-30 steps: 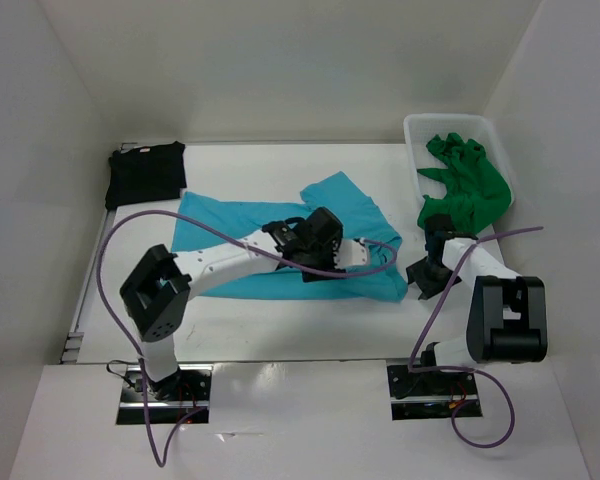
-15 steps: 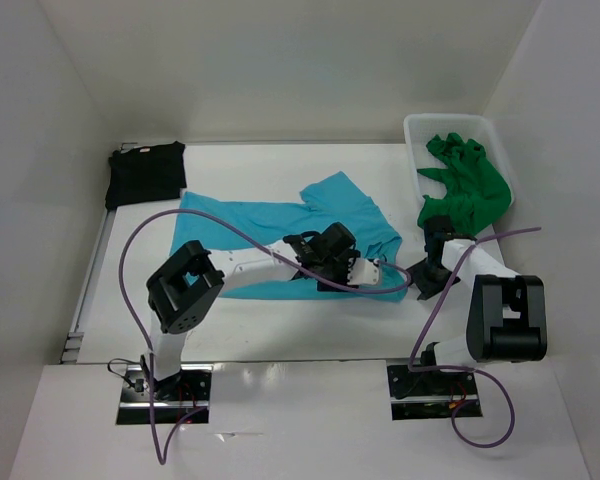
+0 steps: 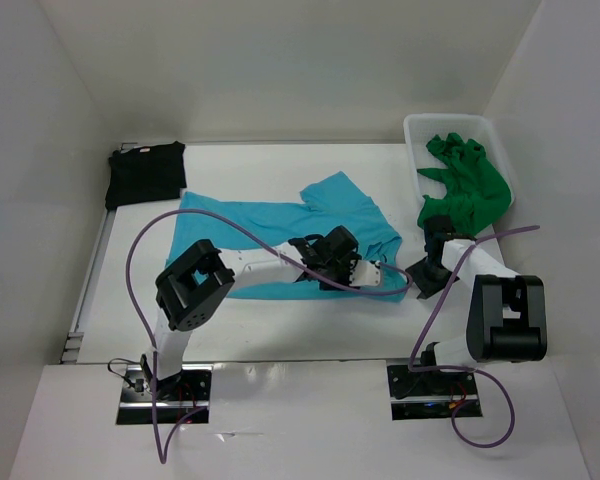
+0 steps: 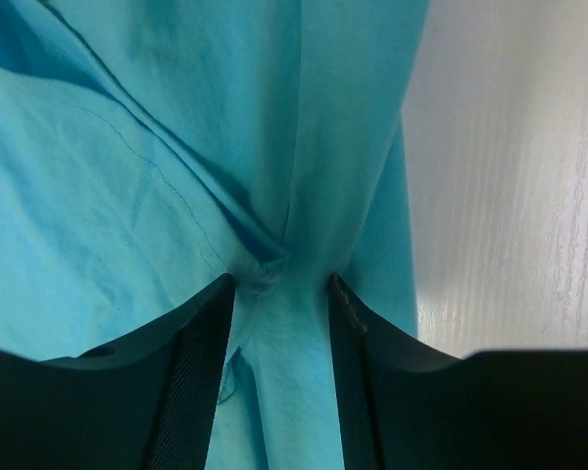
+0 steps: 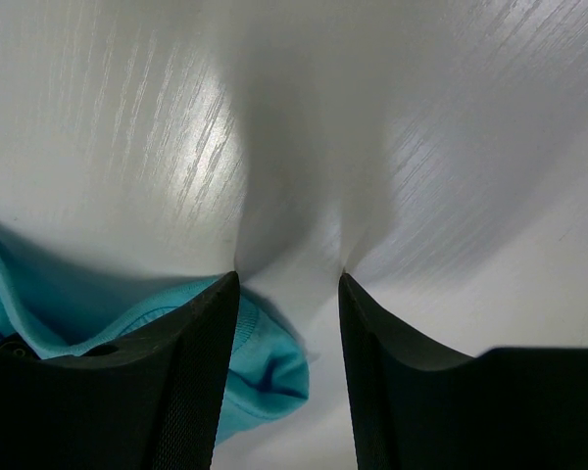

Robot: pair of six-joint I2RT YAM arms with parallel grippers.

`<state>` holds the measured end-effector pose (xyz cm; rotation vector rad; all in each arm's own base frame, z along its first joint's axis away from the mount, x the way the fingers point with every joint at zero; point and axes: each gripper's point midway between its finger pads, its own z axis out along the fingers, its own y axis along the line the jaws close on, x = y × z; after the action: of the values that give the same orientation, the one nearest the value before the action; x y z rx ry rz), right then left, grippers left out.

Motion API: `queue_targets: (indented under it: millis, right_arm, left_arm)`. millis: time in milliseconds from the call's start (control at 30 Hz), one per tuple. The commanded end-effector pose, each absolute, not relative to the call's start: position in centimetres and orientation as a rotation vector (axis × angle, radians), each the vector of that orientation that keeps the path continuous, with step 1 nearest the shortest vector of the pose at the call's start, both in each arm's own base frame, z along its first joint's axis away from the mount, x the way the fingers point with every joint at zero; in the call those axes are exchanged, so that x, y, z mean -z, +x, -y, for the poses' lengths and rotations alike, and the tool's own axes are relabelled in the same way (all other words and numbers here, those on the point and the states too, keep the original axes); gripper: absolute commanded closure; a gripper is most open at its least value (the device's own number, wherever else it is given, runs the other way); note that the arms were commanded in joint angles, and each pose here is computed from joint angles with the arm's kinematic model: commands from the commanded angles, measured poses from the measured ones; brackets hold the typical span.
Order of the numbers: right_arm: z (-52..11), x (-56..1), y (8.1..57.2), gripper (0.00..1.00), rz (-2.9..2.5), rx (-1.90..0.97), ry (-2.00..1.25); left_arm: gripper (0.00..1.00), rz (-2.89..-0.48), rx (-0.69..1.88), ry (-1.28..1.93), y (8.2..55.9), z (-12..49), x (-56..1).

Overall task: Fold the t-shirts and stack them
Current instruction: Fold the flattened tshirt in 1/3 of the way

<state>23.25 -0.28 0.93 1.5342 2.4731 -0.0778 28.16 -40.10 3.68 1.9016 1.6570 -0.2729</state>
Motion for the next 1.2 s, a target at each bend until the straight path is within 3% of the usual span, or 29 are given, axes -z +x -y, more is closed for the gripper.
queue_targets:
  millis: [0, 400, 767, 900, 1000, 1067, 1167]
  right_arm:
    - [0.5, -0.4, 23.8, 0.50, -2.446, 0.063, 1.524]
    - [0.5, -0.4, 24.0, 0.53, -2.446, 0.058, 1.510]
    - [0.5, -0.2, 23.9, 0.53, -2.460, 0.067, 1.502]
    - [0.5, -0.2, 23.9, 0.53, -2.460, 0.067, 1.502]
    - [0.4, -0.2, 23.9, 0.53, -2.465, 0.055, 1.503]
    - [0.4, -0.2, 24.1, 0.53, -2.458, 0.049, 1.500]
    - [0.4, -0.2, 24.1, 0.53, -2.457, 0.049, 1.500]
  left_arm:
    - [0.49, -1.624, 0.306, 1.881, 28.5, 41.6, -4.8]
    - [0.49, -1.608, 0.332, 1.852, 29.7, 42.4, -7.1]
    - [0.50, -1.617, 0.341, 1.944, 28.4, 41.1, -3.4]
    - [0.56, -1.624, 0.314, 1.939, 29.0, 41.2, -2.9]
    - [0.68, -1.623, 0.307, 1.917, 29.4, 41.6, -3.5]
    - [0.84, -1.653, 0.313, 1.888, 29.8, 41.5, -3.8]
    - [0.88, -1.657, 0.328, 1.881, 29.8, 41.7, -4.2]
